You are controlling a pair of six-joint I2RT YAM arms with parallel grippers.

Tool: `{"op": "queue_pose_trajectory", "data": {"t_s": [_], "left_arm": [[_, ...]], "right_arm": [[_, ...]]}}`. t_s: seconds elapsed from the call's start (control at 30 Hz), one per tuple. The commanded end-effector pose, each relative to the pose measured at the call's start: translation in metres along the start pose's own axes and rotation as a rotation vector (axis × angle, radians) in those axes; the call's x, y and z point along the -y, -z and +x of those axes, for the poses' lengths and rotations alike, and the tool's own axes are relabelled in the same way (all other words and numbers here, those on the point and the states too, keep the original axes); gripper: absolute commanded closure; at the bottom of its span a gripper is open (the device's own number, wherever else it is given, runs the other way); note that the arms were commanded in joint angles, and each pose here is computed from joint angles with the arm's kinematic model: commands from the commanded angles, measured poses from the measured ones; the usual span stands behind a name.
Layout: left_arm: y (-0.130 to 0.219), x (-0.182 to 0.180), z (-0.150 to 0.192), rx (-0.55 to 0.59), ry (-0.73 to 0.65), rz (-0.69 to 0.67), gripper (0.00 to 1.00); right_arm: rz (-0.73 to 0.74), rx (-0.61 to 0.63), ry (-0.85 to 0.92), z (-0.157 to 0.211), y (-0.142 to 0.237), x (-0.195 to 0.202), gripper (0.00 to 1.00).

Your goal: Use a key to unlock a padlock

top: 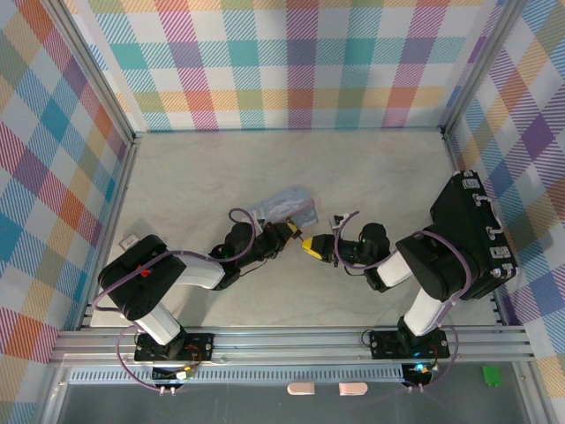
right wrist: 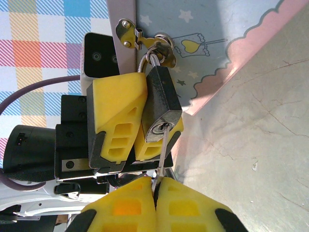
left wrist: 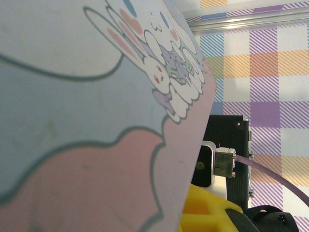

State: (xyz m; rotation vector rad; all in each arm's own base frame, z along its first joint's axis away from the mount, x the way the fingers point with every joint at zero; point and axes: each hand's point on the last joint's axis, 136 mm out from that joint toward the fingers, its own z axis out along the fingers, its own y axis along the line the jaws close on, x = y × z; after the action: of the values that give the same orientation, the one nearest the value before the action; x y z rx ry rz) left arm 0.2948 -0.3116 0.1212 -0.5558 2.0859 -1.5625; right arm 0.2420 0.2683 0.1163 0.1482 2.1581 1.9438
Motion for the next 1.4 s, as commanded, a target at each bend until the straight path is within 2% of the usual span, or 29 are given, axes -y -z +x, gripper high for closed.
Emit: {"op": "queue_pose_trajectory", "data": {"t_s": [0.0,0.67,1.0,1.37], "left_arm": [[0.005,0.033,-0.003,0.0,0.009,0.128,0.97],[0.006,0.03,-0.002,-0.001,0.011,0.124,0.97],[0.009,0.04,0.0,-0.009,0.012,0.153,0.98],[0.014,0.052,0.003,-0.016,-0.005,0.175,1.0]], "right_arm": [[-0.056,0.013,0.056,-0.008,0.0,-0.021,1.0],[-0.076,0.015,0.063,-0.011,-0.001,-0.03,1.0],[-0.072,0.018,0.066,-0.013,-0.002,-0.028,1.0],[-0.027,0.013,0.025,-0.024,-0.005,-0.001,1.0]]}}
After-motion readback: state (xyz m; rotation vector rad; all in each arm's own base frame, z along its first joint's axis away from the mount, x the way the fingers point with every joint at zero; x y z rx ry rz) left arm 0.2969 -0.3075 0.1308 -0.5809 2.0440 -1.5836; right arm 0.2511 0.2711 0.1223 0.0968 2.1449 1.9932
